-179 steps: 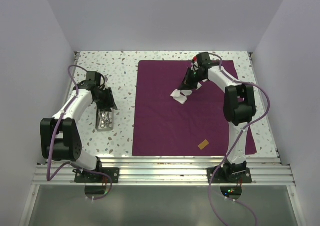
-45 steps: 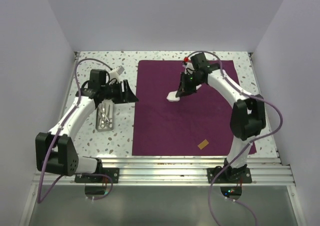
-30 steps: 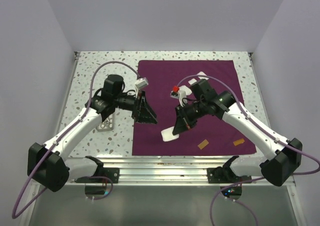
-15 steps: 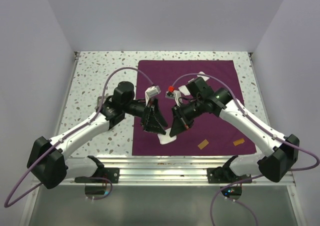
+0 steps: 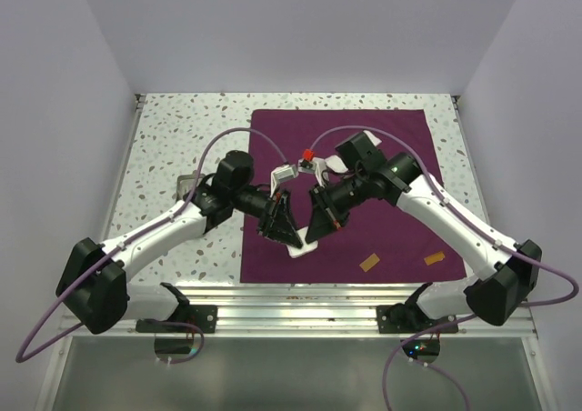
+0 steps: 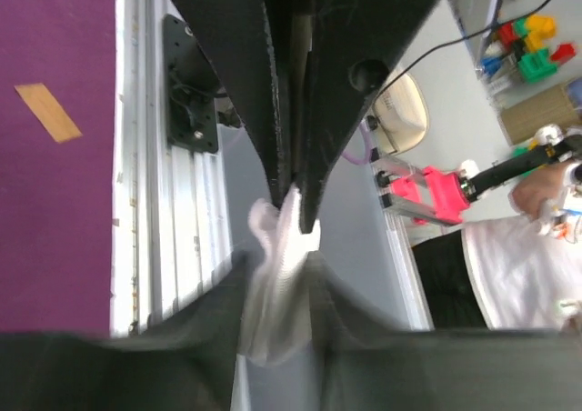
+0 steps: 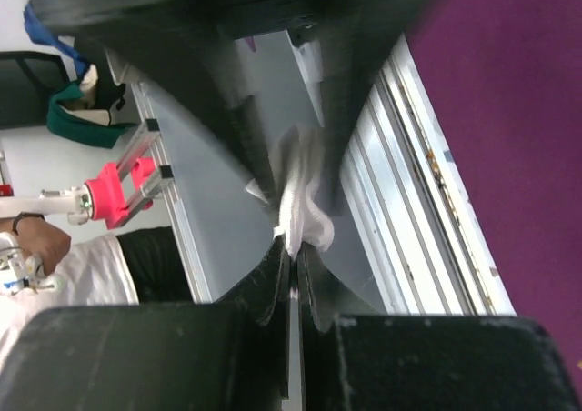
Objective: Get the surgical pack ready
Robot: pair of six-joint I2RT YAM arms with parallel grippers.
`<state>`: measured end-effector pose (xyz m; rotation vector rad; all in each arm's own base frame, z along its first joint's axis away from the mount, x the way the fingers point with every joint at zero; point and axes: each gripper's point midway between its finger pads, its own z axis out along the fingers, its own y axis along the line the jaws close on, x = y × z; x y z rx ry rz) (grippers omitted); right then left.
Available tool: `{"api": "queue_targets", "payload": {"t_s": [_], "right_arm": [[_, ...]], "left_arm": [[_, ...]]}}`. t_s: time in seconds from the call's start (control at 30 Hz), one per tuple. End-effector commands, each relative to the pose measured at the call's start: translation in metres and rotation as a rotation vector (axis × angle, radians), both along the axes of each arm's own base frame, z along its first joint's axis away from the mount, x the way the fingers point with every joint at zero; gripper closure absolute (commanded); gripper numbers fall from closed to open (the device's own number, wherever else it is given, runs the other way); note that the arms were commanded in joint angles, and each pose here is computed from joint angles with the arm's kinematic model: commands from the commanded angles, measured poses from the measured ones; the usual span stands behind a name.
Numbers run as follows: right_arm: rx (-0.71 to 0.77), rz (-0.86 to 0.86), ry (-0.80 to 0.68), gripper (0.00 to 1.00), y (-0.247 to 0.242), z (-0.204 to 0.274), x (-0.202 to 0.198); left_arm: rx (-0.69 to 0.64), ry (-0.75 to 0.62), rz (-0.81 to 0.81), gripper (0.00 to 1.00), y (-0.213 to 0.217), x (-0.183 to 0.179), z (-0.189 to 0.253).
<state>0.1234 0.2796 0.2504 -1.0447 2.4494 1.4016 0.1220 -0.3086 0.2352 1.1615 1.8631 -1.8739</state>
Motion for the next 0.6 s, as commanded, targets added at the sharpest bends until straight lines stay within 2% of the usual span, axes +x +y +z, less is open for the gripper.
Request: {"api": "queue_targets", "payload": {"t_s": [0.0,0.03,0.07,0.13,0.17,0.27,0.3,0.37,0.4,0.5,0.57], "right_arm": [[-0.021,-0.007,-0.025,1.0,0.0,0.004,0.005],[-0.052,-0.036,-0.049,0.98,-0.001,-0.001,0.012],[-0.076,-0.059,-0.059,0.83,-0.001,-0.004,0.017],[-0.19,-0.198,-0.114,0.66,-0.01,-0.018,0.043],[-0.214,-0.245,-0.13,0.49,-0.012,-0.018,0.051],[-0.311,-0.429,-0.165,0.24,-0.029,-0.024,0.083],[-0.326,-0.497,-0.153,0.22,-0.036,-0.024,0.093],[-0.366,-0.585,-0.149,0.2,-0.048,-0.029,0.106],[-0.368,-0.634,-0.118,0.2,-0.055,-0.032,0.114],[-0.373,-0.666,-0.07,0.2,-0.059,-0.043,0.121],[-0.383,-0.65,-0.052,0.2,-0.057,-0.049,0.122]], "left_arm": [[-0.045,-0.032,-0.058,0.86,0.0,-0.006,0.012],[-0.038,-0.027,-0.052,1.0,0.0,-0.005,0.01],[-0.009,-0.027,-0.019,1.0,0.001,0.0,0.005],[0.07,0.012,0.052,1.0,0.009,0.011,-0.011],[0.124,-0.024,0.133,1.0,0.013,0.027,-0.024],[0.261,0.023,0.378,1.0,0.052,0.071,-0.05],[0.343,-0.008,0.541,1.0,0.076,0.101,-0.061],[0.498,-0.005,0.698,1.0,0.107,0.124,-0.07],[0.611,-0.006,0.852,1.0,0.14,0.149,-0.084],[0.905,0.049,1.108,1.0,0.217,0.175,-0.11],[1.032,0.061,1.21,1.0,0.255,0.181,-0.117]]}}
